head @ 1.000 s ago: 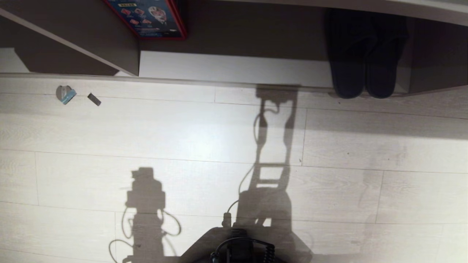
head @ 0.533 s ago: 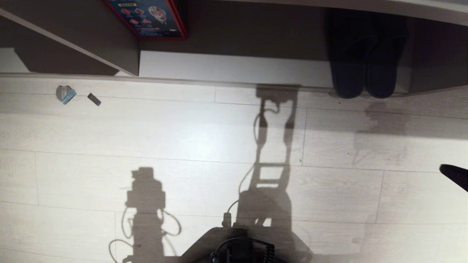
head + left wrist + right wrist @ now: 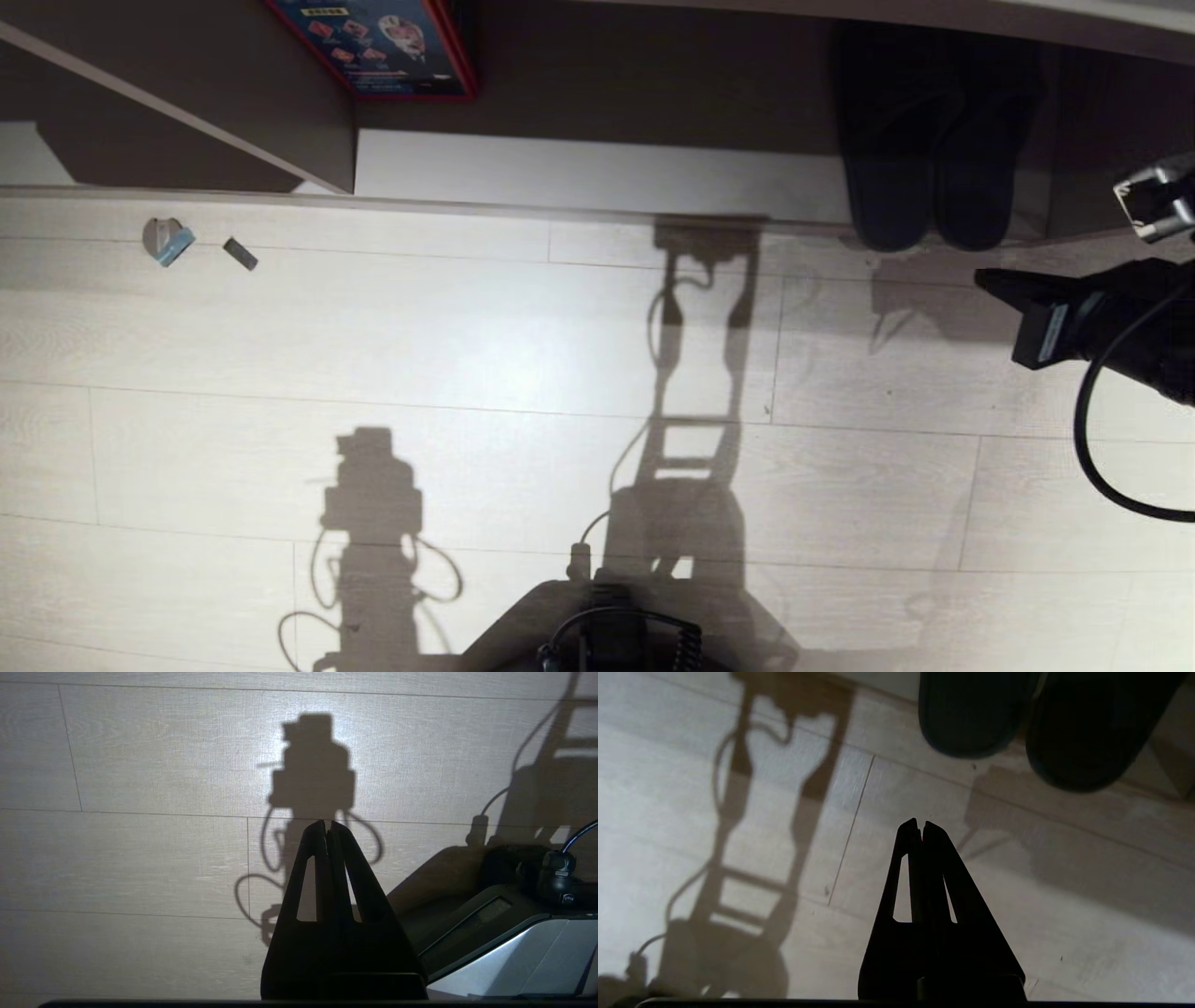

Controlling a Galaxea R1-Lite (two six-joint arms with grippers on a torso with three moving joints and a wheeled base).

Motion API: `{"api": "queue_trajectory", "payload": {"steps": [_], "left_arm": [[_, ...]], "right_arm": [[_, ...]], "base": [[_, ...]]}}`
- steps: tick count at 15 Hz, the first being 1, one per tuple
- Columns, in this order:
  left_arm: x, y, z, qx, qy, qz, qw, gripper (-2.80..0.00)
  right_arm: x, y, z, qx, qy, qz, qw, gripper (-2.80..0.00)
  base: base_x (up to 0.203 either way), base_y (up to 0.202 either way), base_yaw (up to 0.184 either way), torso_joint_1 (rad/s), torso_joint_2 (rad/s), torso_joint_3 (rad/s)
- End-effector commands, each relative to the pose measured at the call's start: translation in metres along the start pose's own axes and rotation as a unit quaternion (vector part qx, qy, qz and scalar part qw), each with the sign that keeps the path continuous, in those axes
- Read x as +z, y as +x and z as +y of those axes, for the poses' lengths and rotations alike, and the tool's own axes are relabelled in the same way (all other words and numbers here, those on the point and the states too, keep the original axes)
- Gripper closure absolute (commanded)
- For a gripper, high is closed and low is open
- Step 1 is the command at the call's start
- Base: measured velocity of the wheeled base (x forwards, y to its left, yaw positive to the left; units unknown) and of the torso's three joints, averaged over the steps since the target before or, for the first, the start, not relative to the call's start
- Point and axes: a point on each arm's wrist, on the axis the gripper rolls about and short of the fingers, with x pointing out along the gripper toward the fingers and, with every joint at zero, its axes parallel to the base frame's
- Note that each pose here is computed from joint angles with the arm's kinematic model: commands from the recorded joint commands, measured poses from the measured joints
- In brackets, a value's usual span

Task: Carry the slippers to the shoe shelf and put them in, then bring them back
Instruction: Pick up the slippers in the shoe cabinet

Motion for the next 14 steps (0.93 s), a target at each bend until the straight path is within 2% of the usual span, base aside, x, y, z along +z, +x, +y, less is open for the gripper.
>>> {"api": "queue_trajectory", "payload": {"steps": [1,3,6,10,14], "left_arm": [[0.000,0.000,0.000,0.000,0.000,0.001,1.0000,0.00],[0.000,0.000,0.000,0.000,0.000,0.001,1.0000,0.00],[0.000,0.000,0.000,0.000,0.000,0.001,1.0000,0.00],[0.000,0.000,0.000,0.000,0.000,0.001,1.0000,0.00],[0.000,0.000,0.000,0.000,0.000,0.001,1.0000,0.00]], "right_arm": [[-0.012,0.033,-0.003,-0.004,-0.001,0.012,1.000,-2.80],[-0.007,0.050,-0.008,-0.036,-0.020,-0.024,0.999,-2.80],[-0.011,0.075,-0.012,-0.043,-0.031,-0.036,0.998,-2.80],[-0.009,0.111,-0.021,-0.064,-0.034,-0.083,0.994,-2.80],[0.016,0.120,-0.035,-0.095,-0.041,-0.138,0.985,-2.80]], "base": [[0.000,0.000,0.000,0.000,0.00,0.000],[0.000,0.000,0.000,0.000,0.00,0.000],[0.000,0.000,0.000,0.000,0.00,0.000],[0.000,0.000,0.000,0.000,0.00,0.000],[0.000,0.000,0.000,0.000,0.00,0.000]]}}
